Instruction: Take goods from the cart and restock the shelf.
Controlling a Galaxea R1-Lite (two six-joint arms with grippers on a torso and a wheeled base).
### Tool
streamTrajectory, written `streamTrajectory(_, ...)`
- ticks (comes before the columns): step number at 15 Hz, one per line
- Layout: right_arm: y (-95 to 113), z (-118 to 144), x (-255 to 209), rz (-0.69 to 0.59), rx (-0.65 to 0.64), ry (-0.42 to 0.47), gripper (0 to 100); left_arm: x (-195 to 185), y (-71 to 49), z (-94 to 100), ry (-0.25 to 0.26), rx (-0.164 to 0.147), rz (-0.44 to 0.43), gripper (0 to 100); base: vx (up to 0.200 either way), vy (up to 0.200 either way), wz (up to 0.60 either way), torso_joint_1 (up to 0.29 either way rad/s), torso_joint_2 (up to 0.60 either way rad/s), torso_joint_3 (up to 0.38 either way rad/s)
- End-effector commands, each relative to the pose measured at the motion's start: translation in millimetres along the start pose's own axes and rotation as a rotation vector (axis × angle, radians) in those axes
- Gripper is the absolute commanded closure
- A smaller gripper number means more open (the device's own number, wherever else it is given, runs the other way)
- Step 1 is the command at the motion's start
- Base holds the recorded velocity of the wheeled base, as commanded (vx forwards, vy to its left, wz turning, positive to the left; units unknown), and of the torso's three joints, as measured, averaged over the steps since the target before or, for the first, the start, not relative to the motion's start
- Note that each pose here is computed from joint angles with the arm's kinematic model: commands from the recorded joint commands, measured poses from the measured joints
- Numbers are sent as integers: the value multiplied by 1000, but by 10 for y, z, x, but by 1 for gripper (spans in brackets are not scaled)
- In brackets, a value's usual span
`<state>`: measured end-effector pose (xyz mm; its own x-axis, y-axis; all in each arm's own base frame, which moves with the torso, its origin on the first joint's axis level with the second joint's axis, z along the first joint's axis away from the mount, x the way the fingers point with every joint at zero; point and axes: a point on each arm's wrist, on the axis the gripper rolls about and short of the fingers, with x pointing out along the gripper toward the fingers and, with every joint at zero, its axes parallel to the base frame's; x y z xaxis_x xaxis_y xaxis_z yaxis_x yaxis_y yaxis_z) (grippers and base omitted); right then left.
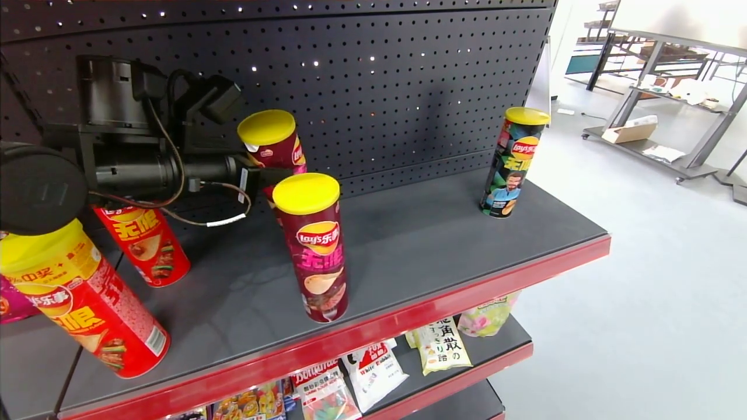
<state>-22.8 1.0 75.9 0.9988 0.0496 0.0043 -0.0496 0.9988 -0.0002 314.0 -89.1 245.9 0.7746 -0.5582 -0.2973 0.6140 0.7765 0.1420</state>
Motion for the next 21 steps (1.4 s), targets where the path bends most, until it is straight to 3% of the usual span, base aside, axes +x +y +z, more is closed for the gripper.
streamTrajectory(1,0,1,1,1,0,1,0,74,25,-62,20,-12,-6,100,0,0,0,0,0,0)
streamTrajectory(6,0,1,1,1,0,1,0,196,46,-112,4,-56,-13,100,0,0,0,0,0,0)
streamTrajectory(21,0,1,1,1,0,1,0,88,-11,-194,27,-46,-35,100,0,0,0,0,0,0)
